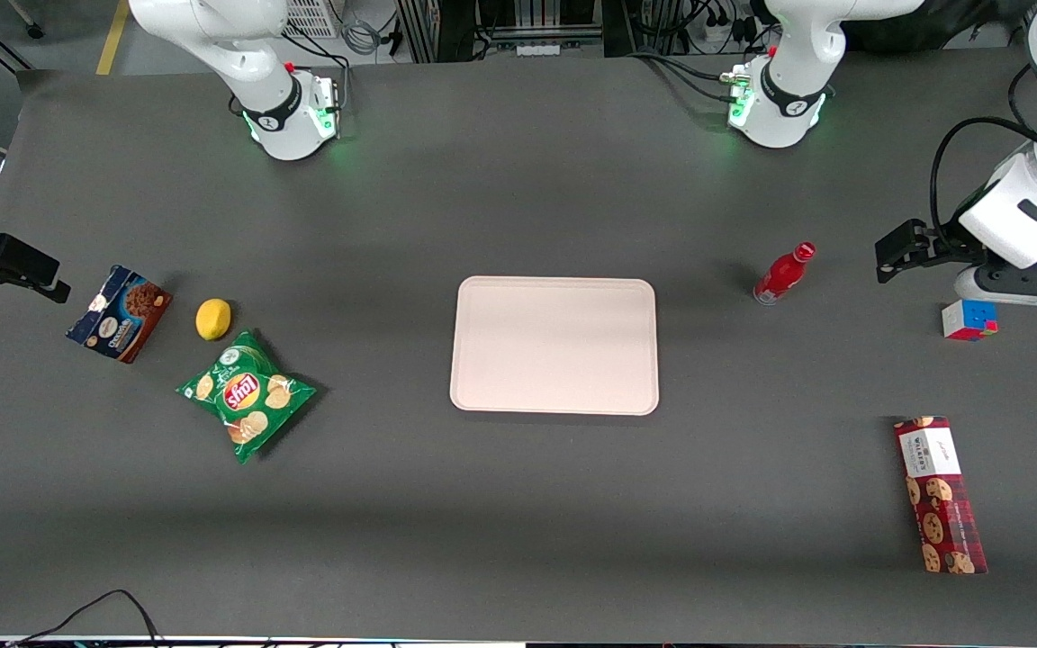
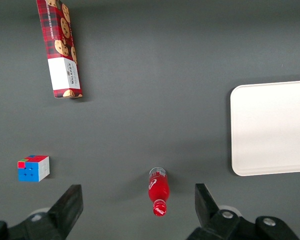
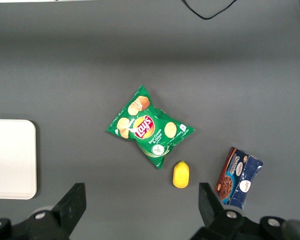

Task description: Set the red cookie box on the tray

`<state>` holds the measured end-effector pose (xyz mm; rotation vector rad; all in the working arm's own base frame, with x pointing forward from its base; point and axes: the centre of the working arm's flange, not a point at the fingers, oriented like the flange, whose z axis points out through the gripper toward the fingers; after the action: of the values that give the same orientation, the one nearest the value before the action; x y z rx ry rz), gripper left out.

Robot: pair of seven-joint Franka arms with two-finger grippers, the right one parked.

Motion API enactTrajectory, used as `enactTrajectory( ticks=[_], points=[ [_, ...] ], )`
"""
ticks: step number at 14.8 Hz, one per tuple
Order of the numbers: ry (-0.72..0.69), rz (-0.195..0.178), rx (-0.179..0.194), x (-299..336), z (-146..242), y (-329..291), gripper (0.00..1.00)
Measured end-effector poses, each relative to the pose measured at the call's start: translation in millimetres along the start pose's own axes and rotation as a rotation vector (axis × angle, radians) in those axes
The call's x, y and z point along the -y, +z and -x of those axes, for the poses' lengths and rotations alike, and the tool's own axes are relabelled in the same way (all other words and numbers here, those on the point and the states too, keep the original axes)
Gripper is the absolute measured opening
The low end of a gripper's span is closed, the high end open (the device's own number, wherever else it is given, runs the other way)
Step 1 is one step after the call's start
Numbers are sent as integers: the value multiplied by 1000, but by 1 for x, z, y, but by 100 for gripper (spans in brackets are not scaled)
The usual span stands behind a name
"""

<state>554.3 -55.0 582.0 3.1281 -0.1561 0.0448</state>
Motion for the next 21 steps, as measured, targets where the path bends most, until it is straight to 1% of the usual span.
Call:
enactTrajectory(
  ticks=[17, 20, 21],
  points=[
    [-2, -5, 0, 2, -1, 1, 100],
    [-4, -27, -4, 7, -4, 0, 100],
    [-5, -30, -4, 8, -5, 0, 100]
  ],
)
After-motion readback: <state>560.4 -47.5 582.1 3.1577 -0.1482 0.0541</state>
